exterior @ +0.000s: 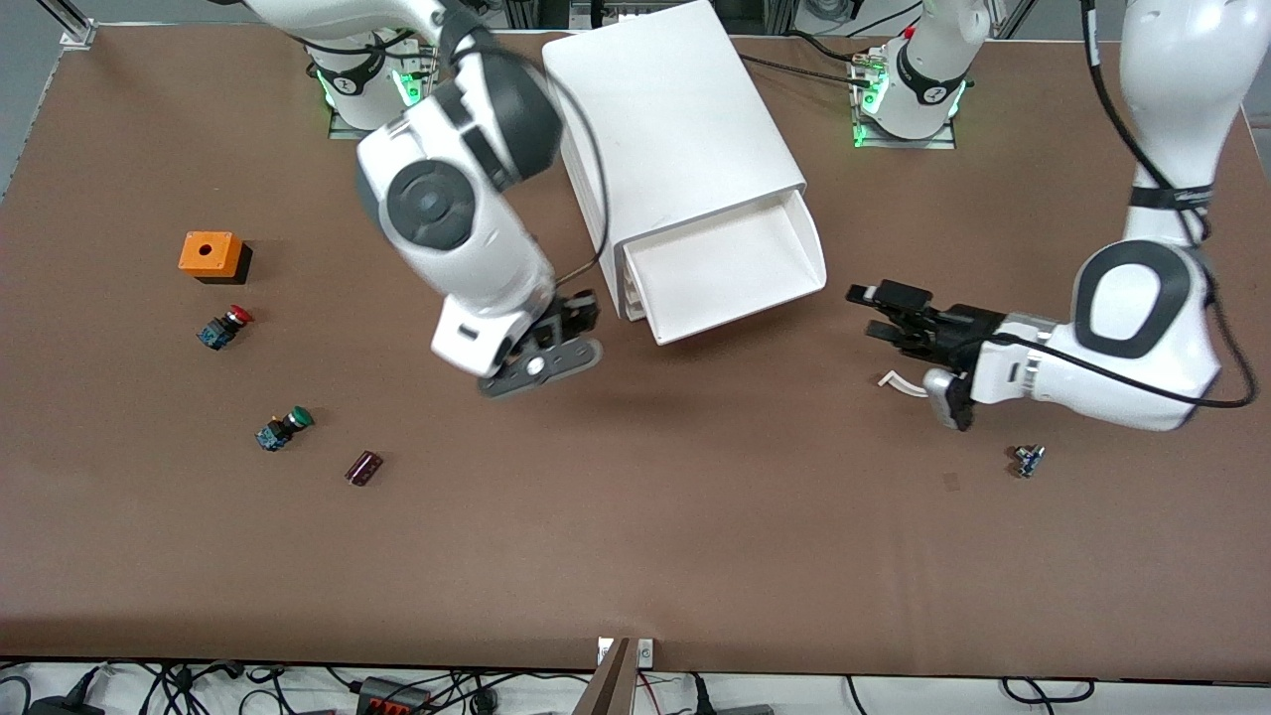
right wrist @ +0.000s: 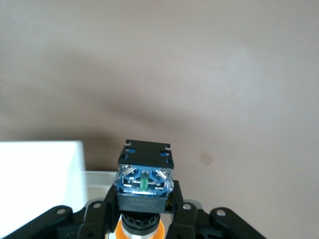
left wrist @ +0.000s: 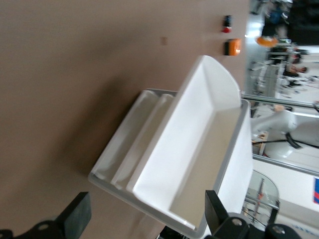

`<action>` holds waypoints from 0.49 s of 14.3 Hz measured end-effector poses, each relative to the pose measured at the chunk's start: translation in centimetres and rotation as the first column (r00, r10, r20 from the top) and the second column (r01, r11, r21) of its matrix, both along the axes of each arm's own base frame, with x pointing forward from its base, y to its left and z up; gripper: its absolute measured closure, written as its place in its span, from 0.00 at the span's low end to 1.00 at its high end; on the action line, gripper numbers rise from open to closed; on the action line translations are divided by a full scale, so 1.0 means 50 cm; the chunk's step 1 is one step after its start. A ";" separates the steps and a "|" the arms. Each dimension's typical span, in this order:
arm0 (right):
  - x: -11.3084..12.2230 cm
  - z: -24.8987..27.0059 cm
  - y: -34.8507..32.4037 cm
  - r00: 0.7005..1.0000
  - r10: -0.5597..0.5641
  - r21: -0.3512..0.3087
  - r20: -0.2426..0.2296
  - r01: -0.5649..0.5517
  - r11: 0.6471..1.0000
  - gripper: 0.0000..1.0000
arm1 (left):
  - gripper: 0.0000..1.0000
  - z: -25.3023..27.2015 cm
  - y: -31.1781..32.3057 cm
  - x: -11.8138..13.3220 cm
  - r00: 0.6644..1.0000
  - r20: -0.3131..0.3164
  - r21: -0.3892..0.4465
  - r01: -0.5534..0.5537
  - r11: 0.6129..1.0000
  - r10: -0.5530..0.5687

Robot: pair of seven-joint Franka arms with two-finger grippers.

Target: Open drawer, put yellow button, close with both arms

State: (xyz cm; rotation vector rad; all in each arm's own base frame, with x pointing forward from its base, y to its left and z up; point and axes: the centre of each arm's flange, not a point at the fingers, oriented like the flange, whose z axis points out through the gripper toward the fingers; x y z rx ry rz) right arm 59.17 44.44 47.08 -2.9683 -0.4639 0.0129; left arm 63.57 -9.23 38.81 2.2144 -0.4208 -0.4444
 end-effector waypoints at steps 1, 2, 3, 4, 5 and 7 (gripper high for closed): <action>-0.027 0.008 0.035 1.000 0.001 0.002 0.000 -0.001 1.000 0.59 | 0.00 0.028 0.020 0.007 1.000 -0.008 0.083 -0.019 0.996 0.020; -0.050 0.011 0.063 1.000 -0.002 0.002 -0.002 0.002 1.000 0.59 | 0.00 0.049 0.031 0.011 0.999 -0.017 0.167 -0.030 0.986 0.033; -0.069 0.013 0.086 1.000 -0.009 0.003 -0.003 0.009 1.000 0.59 | 0.00 0.068 0.034 0.014 0.999 -0.020 0.254 -0.039 0.967 0.045; -0.086 0.018 0.105 1.000 -0.014 0.005 -0.002 0.014 1.000 0.59 | 0.00 0.085 0.027 0.015 0.998 -0.016 0.341 -0.044 0.939 0.052; -0.102 0.026 0.125 1.000 -0.015 0.010 0.001 0.015 1.000 0.59 | 0.00 0.098 0.008 0.012 0.999 -0.006 0.429 -0.038 0.902 0.045; -0.134 0.039 0.159 1.000 -0.019 0.019 0.005 0.019 1.000 0.59 | 0.00 0.121 -0.053 -0.002 0.999 0.033 0.608 -0.023 0.794 0.004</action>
